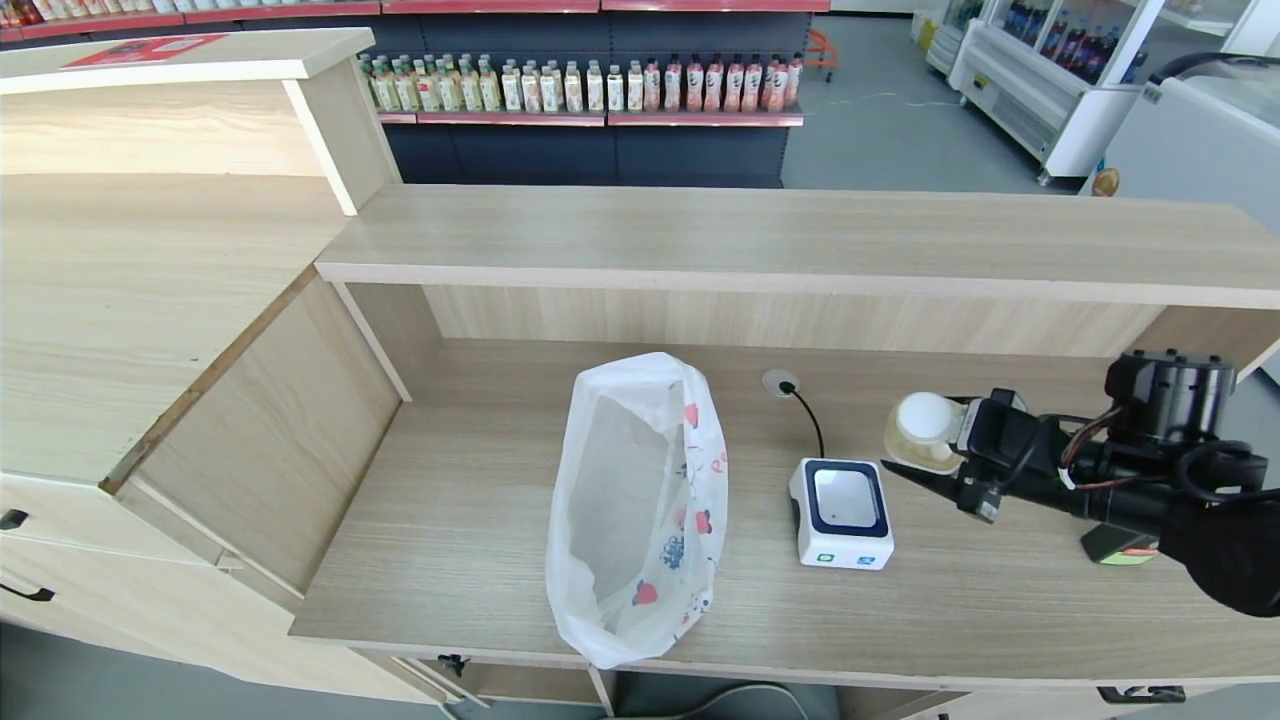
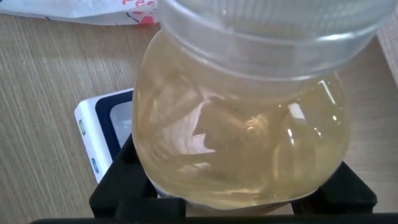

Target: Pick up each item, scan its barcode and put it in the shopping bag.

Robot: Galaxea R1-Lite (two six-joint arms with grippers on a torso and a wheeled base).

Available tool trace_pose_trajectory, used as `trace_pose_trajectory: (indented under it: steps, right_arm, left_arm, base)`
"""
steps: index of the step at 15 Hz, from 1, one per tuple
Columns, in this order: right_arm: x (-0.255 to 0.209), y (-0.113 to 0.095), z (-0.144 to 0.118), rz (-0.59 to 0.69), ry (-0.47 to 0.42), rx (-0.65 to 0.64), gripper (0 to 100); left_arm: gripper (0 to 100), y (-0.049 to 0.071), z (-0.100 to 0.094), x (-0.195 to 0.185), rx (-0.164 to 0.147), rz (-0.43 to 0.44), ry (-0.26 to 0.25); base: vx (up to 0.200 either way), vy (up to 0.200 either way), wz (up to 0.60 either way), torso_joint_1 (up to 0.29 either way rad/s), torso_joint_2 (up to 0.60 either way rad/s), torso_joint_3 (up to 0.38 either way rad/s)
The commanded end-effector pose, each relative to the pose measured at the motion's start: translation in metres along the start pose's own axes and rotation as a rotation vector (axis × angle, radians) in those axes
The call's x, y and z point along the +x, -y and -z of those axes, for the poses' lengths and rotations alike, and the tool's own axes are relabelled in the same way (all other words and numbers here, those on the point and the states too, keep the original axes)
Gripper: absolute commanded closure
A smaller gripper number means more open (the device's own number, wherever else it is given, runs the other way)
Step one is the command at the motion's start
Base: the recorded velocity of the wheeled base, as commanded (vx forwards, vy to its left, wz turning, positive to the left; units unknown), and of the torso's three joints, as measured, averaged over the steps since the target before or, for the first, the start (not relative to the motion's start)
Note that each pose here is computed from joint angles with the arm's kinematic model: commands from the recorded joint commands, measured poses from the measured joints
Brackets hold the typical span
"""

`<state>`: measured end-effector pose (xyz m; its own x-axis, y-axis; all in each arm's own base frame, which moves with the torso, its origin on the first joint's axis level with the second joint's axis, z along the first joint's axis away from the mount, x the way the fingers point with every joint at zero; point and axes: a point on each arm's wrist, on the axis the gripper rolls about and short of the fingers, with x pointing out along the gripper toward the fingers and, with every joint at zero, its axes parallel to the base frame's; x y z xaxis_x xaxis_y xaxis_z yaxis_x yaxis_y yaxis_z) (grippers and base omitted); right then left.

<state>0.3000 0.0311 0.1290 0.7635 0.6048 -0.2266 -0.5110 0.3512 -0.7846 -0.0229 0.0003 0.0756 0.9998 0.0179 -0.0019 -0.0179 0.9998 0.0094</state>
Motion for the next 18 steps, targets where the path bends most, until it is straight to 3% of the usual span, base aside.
trace_pose_trajectory:
  steps: [1, 6, 8, 18]
  right_arm:
    - [0.01, -0.006, 0.008, -0.025, 0.008, -0.003, 100]
    - [0.033, -0.017, 0.021, -0.055, 0.067, -0.024, 100]
    - [0.041, -0.022, 0.024, -0.077, 0.14, -0.036, 100]
    - [0.062, -0.035, 0.028, -0.074, 0.211, -0.092, 100]
  left_arm:
    - [0, 0.0, 0.0, 0.0, 0.0, -0.001, 0.0]
    - [0, 0.0, 0.0, 0.0, 0.0, -0.001, 0.0]
    - [0, 0.0, 0.0, 0.0, 0.0, -0.001, 0.0]
    - [0, 0.0, 0.0, 0.0, 0.0, -0.001, 0.0]
  base:
    - [0.0, 0.0, 0.0, 0.0, 0.0, 0.0]
    - [0.0, 0.0, 0.0, 0.0, 0.0, 0.0]
    - [0.0, 0.0, 0.0, 0.0, 0.0, 0.0]
    - [0.0, 0.0, 0.0, 0.0, 0.0, 0.0]
